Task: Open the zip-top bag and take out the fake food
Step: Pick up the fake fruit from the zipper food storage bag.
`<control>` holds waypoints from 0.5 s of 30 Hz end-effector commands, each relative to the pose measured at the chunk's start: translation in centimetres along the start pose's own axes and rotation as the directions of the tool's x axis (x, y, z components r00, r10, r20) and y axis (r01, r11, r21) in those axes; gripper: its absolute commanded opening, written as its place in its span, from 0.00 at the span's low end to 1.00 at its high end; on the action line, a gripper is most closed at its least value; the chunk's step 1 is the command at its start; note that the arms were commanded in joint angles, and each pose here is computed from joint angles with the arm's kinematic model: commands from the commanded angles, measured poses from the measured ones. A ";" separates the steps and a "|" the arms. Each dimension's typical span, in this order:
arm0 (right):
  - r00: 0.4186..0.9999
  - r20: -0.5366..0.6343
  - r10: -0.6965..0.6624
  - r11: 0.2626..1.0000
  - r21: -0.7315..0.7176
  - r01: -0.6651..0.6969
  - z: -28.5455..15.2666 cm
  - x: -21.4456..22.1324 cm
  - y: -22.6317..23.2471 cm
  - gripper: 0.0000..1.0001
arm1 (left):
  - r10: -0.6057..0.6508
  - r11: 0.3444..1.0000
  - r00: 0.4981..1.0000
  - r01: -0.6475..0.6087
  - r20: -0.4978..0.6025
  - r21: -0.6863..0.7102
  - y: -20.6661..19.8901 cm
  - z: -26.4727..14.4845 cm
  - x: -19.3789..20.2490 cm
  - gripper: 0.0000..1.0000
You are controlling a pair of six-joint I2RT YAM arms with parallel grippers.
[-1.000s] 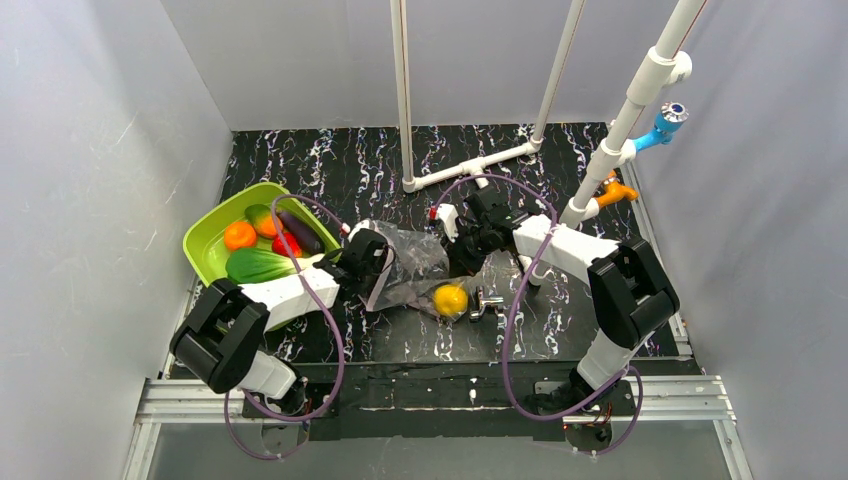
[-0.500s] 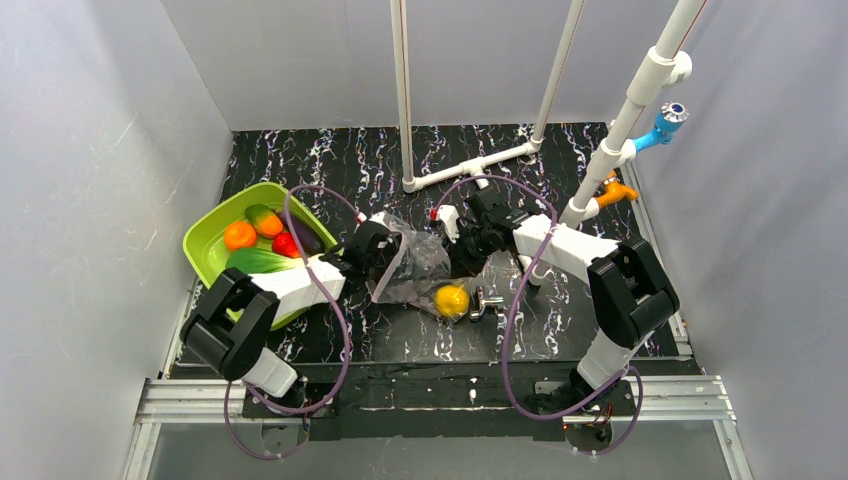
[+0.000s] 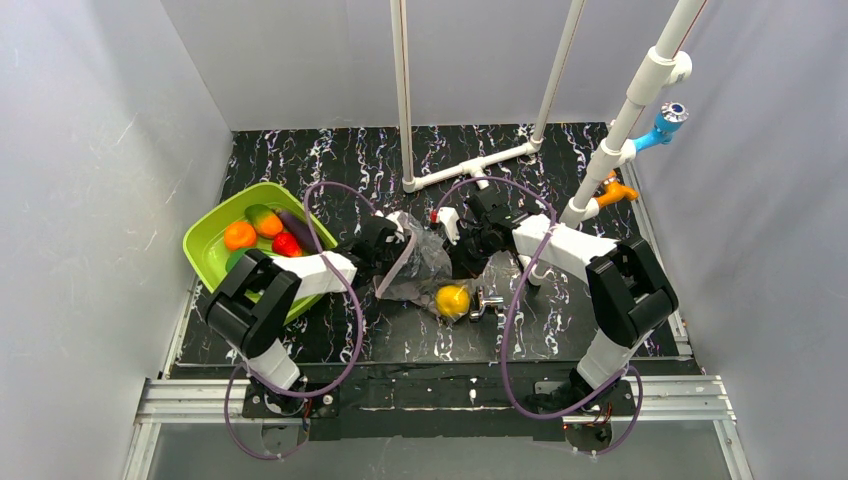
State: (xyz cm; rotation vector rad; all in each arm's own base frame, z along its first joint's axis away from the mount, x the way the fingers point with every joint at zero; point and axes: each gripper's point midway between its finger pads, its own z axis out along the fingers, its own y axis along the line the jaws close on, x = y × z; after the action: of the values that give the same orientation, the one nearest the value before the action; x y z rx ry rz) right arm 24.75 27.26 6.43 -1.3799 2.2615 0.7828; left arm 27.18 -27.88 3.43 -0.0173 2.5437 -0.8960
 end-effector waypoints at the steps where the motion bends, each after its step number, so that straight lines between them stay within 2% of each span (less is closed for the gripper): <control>1: 0.999 0.021 -0.027 1.000 -0.009 0.027 -0.2 -1.5 0.2 0.01 | 0.025 0.998 0.998 -0.022 -0.050 0.054 -1.1 0.7 0.1 0.49; 4: 0.999 0.018 -0.027 1.000 -0.010 0.027 -0.1 -1.5 0.2 0.01 | 0.008 0.999 0.998 -0.006 -0.055 0.036 -0.7 1.3 0.2 0.46; 9: 1.000 0.012 -0.026 1.000 -0.009 0.026 0.0 -1.3 0.1 0.01 | 0.001 1.000 0.999 0.000 -0.034 0.011 -0.1 1.0 0.2 0.18; 13: 1.000 0.008 -0.027 1.000 -0.008 0.027 0.1 -1.3 0.1 0.01 | 0.031 0.999 0.999 -0.031 0.021 -0.022 0.0 -0.4 -0.8 0.00; 15: 1.000 0.007 -0.029 1.000 0.001 0.029 0.0 -1.3 -0.1 0.01 | 0.047 0.998 0.997 -0.045 0.056 -0.036 -0.1 -1.2 -1.5 0.00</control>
State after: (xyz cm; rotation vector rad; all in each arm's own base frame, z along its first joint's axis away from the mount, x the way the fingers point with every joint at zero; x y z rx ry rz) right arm 24.82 27.28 6.15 -1.3883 2.2718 0.7774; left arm 27.83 -28.64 3.19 -0.0048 2.5485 -0.9160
